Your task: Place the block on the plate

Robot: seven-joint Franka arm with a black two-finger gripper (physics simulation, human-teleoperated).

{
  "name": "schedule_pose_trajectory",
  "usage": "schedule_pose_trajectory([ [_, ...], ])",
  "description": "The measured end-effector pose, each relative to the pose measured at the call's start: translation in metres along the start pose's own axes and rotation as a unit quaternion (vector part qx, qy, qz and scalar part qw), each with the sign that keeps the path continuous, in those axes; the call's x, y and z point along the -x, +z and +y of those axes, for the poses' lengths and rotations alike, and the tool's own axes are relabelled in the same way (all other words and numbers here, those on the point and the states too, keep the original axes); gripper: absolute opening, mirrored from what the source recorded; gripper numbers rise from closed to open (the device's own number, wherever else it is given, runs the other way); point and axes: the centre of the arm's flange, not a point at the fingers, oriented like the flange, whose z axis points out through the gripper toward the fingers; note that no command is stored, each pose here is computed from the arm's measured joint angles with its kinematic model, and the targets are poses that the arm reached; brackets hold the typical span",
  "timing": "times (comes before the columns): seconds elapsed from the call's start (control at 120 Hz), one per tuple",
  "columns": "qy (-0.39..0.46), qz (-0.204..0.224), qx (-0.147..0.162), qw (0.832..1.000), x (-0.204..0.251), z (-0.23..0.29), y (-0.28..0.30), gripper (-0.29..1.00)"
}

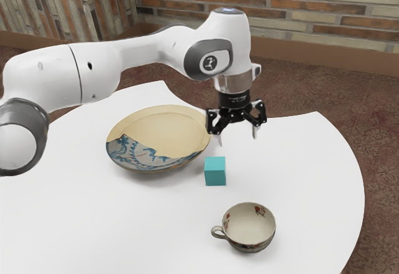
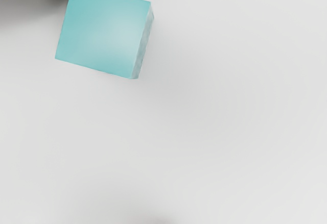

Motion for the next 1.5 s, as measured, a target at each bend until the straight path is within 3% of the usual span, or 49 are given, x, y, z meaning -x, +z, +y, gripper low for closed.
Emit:
schedule_pose_trajectory([
  [0.175, -0.118, -0.001, 0.015, 0.993, -0.044, 0.012, 0.022, 0.70],
  [0.3, -0.179, 0.015, 0.015, 0.984, -0.047, 0.024, 0.033, 0.70],
  [0.417, -0.242, 0.031, 0.017, 0.970, -0.056, 0.030, 0.037, 0.70],
  [0.483, -0.280, 0.011, 0.017, 0.960, -0.079, 0.012, 0.037, 0.70],
  [0.567, -0.299, 0.005, 0.007, 0.954, -0.088, -0.005, 0.047, 0.70],
  [0.725, -0.336, 0.060, -0.016, 0.940, -0.088, -0.023, 0.084, 0.70],
  [0.967, -0.373, 0.063, 0.023, 0.925, -0.079, -0.015, 0.085, 0.70],
  [1.5, -0.463, 0.049, 0.052, 0.884, -0.075, -0.027, 0.105, 0.70],
])
